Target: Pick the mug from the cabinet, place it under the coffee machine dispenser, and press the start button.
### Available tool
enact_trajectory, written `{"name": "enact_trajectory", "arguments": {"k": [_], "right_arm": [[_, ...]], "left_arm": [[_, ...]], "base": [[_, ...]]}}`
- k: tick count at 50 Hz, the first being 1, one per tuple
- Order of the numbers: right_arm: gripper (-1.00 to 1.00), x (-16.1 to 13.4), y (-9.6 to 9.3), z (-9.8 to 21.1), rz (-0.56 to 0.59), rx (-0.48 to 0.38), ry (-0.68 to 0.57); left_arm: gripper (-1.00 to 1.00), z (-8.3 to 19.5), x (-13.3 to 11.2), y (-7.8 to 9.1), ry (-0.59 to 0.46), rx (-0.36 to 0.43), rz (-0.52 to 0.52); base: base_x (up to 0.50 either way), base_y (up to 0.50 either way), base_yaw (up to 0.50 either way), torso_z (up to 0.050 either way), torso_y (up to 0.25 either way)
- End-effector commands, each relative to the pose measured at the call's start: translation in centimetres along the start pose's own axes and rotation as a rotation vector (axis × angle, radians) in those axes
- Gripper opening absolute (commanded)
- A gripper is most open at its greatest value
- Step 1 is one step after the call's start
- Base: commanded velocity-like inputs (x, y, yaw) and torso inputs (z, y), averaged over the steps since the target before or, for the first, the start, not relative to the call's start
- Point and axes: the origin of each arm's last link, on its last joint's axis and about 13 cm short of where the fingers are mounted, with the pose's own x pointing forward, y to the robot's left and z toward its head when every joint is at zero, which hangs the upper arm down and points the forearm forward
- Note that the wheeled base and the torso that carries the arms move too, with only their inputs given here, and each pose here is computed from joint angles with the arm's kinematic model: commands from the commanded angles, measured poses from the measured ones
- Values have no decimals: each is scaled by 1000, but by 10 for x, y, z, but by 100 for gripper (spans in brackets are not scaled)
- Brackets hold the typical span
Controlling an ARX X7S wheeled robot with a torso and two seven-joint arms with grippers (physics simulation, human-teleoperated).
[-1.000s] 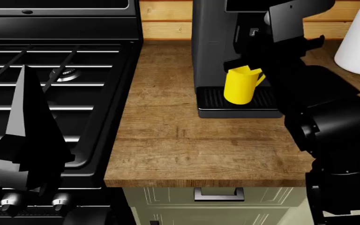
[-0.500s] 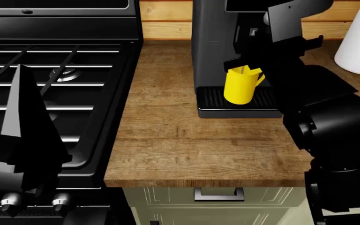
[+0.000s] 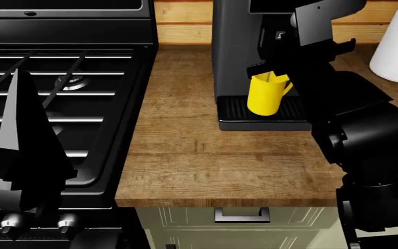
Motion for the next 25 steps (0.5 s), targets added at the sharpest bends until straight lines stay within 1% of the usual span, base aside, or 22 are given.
{"name": "enact_trajectory", "arguments": {"k": [1, 11, 15, 25], "right_arm": [[-100, 5, 3, -19, -10, 5, 57], [-100, 2, 3, -18, -7, 3, 53], [-100, 4, 1, -7, -6, 2, 52], [-100, 3, 0, -5, -7, 2, 49]], "left_arm": [[100, 2, -1, 0, -4, 0, 4], [100, 3, 0, 0, -9, 0, 3], [100, 3, 0, 0, -10, -1, 3], [100, 2, 0, 1, -9, 0, 3]], "base": [[13, 3, 7, 0, 0], [11, 0, 6, 0, -8], [11, 1, 5, 0, -6], [13, 1, 7, 0, -9]]}}
